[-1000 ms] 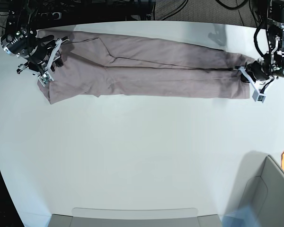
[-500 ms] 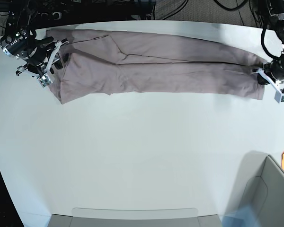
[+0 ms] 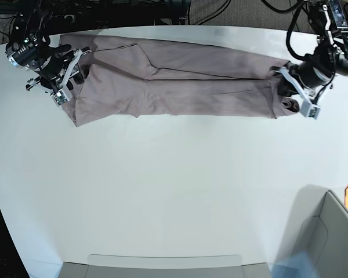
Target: Fold the T-shirt properly
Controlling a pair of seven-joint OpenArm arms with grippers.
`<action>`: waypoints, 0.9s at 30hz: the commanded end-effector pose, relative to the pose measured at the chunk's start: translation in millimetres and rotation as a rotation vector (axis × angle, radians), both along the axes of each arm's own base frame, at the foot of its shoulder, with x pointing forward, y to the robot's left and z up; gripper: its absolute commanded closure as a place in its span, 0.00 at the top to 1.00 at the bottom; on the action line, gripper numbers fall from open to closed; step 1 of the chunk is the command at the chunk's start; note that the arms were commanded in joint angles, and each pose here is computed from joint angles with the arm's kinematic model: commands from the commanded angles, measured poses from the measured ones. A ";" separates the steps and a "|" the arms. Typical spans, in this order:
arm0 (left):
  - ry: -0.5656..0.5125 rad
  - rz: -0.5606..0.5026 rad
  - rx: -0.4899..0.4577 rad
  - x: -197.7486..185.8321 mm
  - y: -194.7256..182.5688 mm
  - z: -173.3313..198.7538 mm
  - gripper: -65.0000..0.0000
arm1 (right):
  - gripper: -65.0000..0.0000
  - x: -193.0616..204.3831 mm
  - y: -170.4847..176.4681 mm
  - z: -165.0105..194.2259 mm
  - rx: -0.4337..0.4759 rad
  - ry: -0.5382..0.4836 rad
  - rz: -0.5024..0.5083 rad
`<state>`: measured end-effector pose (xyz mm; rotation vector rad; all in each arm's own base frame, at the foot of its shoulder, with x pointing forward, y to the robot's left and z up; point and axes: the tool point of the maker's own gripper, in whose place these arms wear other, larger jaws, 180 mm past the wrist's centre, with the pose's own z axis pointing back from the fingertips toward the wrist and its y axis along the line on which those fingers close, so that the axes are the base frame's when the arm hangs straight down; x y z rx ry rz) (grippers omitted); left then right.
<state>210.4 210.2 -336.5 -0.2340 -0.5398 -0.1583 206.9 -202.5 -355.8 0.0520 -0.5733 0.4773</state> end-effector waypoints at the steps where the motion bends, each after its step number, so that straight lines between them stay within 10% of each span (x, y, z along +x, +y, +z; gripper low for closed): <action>1: -0.054 -0.035 -0.052 9.2 -21.6 8.8 0.00 | 0.29 8.6 -1.7 10.8 -0.007 -0.043 0.011; 10: -0.086 -0.156 -0.286 18.8 -129.2 7.0 0.00 | 0.29 10.1 -1.8 11.5 -0.009 -0.047 0.010; 25: -0.061 -0.329 -0.108 11.8 -194.2 -23.6 0.00 | 0.29 8.5 -1.8 10.5 -0.009 -0.043 0.010; 27: -0.079 -0.325 -0.122 13.6 -197.6 -19.8 0.16 | 0.29 8.6 -2.3 10.7 -0.009 -0.043 0.009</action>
